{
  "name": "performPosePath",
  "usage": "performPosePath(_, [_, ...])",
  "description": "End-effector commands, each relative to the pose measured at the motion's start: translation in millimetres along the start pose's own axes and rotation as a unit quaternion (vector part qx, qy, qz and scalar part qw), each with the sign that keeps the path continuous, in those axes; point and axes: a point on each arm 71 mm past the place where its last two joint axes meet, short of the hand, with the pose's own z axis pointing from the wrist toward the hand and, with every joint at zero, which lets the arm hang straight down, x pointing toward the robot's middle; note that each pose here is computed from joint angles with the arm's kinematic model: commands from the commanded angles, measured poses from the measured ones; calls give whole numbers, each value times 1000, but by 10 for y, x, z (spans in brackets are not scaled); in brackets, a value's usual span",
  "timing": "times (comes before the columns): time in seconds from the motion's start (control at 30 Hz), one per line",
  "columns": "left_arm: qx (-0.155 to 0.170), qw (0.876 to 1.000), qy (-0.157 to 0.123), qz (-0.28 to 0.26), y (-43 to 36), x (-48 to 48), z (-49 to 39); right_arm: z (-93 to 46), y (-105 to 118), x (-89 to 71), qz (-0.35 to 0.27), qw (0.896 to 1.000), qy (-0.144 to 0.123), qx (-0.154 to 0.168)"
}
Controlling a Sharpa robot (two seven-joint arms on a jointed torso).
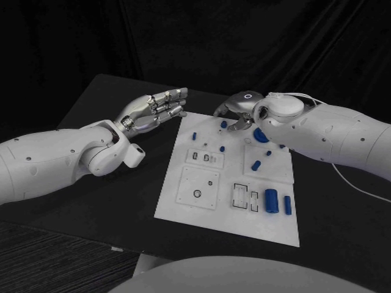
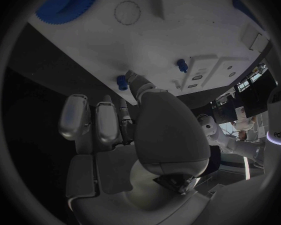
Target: Assemble the parts on the task board
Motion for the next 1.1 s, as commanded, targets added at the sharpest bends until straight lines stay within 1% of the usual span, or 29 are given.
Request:
performPosePath(0.03, [55,998,2,-8,-75,6,-15,-50,-83,-11,-1,999,-27,27])
performPosePath(0.13, [54,999,1,-8,-72,-7,-41,-161,-112,-77,-2,997,-79,9])
performPosePath(0.17, [53,999,0,-7,-72,-11,-50,-220,-117,-116,-2,995,-99,-1])
performPosePath(0.2, [53,999,-1,-7,-72,-14,-55,-259,-119,-141,-3,994,-110,-7])
performPosePath(0.23, [54,999,-2,-6,-74,-18,-64,-328,-121,-190,-2,992,-128,-17])
performPosePath(0.3, [55,998,-4,-6,-78,-26,-79,-461,-130,-286,-2,988,-152,-29])
performPosePath(0.37, [56,998,-5,-5,-82,-31,-91,-583,-145,-359,1,986,-164,-34])
performPosePath(0.4, [56,998,-5,-5,-82,-31,-91,-598,-147,-367,1,986,-165,-34])
performPosePath(0.43, [56,998,-5,-5,-84,-32,-94,-673,-162,-400,3,985,-167,-35])
performPosePath(0.5, [57,998,-5,-5,-85,-32,-96,-799,-197,-433,7,986,-163,-30])
performPosePath(0.53, [57,998,-5,-5,-85,-32,-97,-860,-221,-437,10,987,-157,-25])
performPosePath(0.67, [58,998,-5,-6,-88,-31,-104,-1027,-315,-404,16,992,-129,-5])
performPosePath(0.77, [58,998,-6,-6,-88,-38,-121,-1177,-413,-339,22,994,-108,17])
performPosePath(0.8, [58,998,-7,-5,-86,-43,-131,-1256,-468,-290,26,994,-98,29])
performPosePath(0.9, [56,998,-8,-5,-78,-52,-144,-1380,-568,-193,31,995,-83,51])
performPosePath(1.0, [55,998,-9,-6,-67,-52,-154,-1454,-653,-99,34,995,-68,69])
performPosePath(1.1, [54,998,-8,-7,-54,-43,-161,-1480,-710,-19,35,994,-59,82])
